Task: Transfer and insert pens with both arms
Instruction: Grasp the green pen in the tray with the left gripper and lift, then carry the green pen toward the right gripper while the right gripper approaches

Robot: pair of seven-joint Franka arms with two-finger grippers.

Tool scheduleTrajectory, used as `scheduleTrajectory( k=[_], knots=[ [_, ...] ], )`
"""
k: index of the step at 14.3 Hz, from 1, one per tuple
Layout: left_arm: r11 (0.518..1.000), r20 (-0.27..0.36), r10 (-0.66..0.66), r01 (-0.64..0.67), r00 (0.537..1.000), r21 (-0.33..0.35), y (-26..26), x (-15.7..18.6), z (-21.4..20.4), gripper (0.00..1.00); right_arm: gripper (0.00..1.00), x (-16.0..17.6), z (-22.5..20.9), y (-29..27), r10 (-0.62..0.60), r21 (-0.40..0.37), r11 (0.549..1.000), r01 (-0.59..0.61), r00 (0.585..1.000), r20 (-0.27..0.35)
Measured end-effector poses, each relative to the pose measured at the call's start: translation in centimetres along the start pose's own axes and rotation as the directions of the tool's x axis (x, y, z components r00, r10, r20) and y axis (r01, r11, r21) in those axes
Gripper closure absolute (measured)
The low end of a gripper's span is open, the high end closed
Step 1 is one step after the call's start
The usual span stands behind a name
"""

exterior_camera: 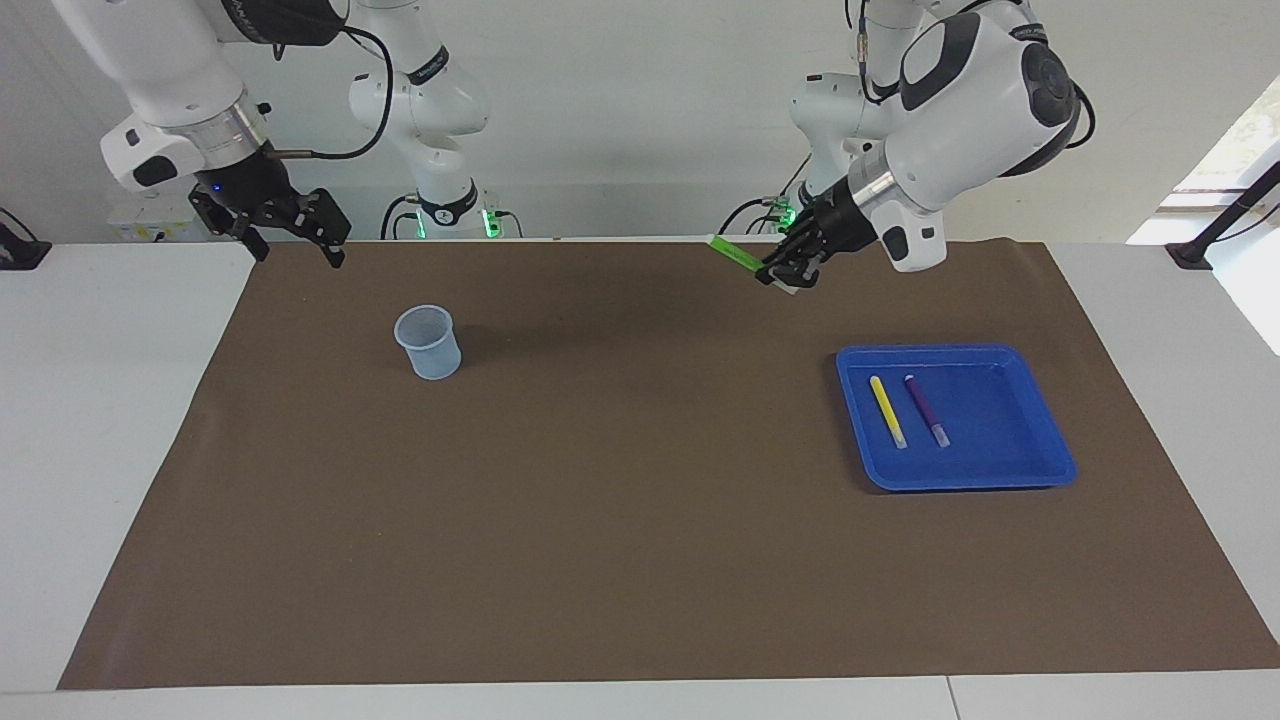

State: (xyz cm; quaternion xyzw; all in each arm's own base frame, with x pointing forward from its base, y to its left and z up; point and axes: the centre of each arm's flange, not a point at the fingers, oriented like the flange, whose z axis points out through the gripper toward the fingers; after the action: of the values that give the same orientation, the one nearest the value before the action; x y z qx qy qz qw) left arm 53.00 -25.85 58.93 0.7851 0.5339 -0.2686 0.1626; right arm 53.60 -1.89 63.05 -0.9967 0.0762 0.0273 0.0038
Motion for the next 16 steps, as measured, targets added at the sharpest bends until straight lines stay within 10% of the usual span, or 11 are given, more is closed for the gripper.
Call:
scheduleTrajectory(
  k=[3, 9, 16],
  knots=[
    [0.996, 0.145, -0.057, 0.066, 0.988, -0.053, -0.1, -0.1, 1.7, 0.83, 0.00, -0.4, 0.4, -0.7, -0.006, 0.064, 0.998, 0.004, 0.999, 0.032],
    [0.982, 0.245, -0.095, 0.132, 0.965, -0.137, -2.3, -5.0, 7.8, 0.83, 0.00, -2.6, -0.2, -3.4, 0.018, 0.445, 0.890, -0.101, 0.982, 0.187],
    [0.943, 0.349, -0.152, 0.242, 0.925, -0.230, -5.0, -7.0, 14.3, 0.83, 0.00, -4.6, -0.1, -16.1, 0.149, 0.517, 0.819, -0.248, 0.963, 0.226]
  ],
)
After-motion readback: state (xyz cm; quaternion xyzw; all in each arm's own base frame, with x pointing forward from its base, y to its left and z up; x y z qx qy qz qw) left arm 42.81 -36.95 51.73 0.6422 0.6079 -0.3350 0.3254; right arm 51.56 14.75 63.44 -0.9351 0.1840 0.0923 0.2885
